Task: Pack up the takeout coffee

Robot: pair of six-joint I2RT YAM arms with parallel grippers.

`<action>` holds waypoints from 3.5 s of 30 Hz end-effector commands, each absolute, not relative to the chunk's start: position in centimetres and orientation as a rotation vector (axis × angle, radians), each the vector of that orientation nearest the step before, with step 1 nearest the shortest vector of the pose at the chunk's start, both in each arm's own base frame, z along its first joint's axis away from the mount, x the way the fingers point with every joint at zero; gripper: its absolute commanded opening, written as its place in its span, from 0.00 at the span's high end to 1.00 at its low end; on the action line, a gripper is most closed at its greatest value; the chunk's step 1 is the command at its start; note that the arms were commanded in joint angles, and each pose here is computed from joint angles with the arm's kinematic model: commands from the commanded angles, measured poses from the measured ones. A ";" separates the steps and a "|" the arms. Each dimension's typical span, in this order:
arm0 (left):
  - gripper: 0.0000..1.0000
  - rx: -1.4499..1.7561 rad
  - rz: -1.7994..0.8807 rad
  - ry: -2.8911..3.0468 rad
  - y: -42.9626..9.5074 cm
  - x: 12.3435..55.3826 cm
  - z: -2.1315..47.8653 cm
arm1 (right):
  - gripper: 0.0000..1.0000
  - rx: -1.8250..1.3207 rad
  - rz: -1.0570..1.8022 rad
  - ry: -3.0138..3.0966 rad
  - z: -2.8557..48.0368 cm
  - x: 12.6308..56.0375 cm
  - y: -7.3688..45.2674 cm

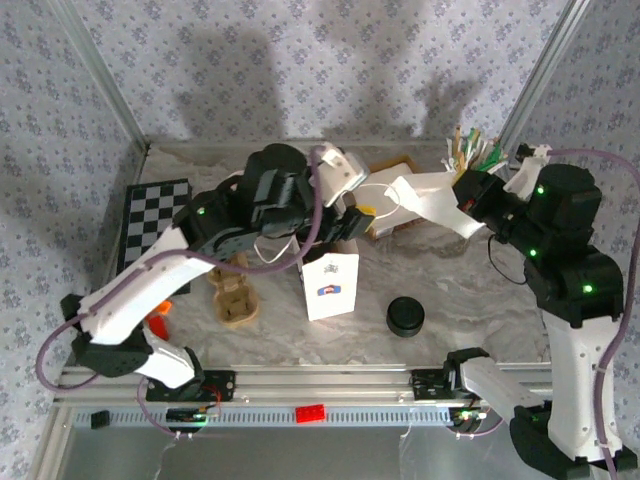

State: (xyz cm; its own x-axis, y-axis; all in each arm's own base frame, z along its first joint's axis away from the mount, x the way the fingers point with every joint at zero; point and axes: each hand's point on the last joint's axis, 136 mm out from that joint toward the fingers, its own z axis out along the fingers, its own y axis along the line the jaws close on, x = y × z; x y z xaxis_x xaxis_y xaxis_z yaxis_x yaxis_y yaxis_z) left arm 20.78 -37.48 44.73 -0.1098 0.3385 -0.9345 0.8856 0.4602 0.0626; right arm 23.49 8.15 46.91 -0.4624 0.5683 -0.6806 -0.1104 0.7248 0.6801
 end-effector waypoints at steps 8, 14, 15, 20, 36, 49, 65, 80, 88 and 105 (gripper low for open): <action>0.27 1.112 -0.701 1.471 -41.7 21.5 48.8 | 1.00 0.229 0.944 1.840 51.1 21.1 9.7; 0.34 1.186 -0.831 1.418 -43.5 20.2 49.0 | 1.00 0.193 1.026 1.822 52.2 21.4 10.8; 0.38 1.188 -0.834 1.425 -43.7 20.3 48.7 | 1.00 0.187 1.034 1.818 52.4 21.4 10.9; 0.58 1.152 -0.823 1.461 -43.2 21.0 48.3 | 1.00 0.181 1.051 1.804 52.8 21.2 11.1; 0.72 1.109 -0.885 1.535 -41.9 21.7 47.3 | 1.00 0.154 1.119 1.760 53.9 21.4 11.8; 1.00 0.975 -0.807 1.543 -40.2 24.3 48.9 | 1.00 0.141 1.118 1.764 53.3 20.8 11.8; 1.00 1.040 -0.591 1.535 -33.2 26.9 51.2 | 0.59 -0.174 1.221 1.824 49.2 17.4 15.1; 1.00 1.146 -0.508 1.490 -29.6 24.5 51.5 | 0.13 -0.809 0.808 1.770 45.7 22.5 20.3; 1.00 1.170 -0.563 1.476 -30.1 23.7 51.6 | 0.00 -1.029 0.610 1.541 46.3 23.3 22.0; 1.00 1.193 -0.624 1.462 -31.2 22.6 51.6 | 0.11 -1.293 0.629 1.401 45.8 24.2 27.3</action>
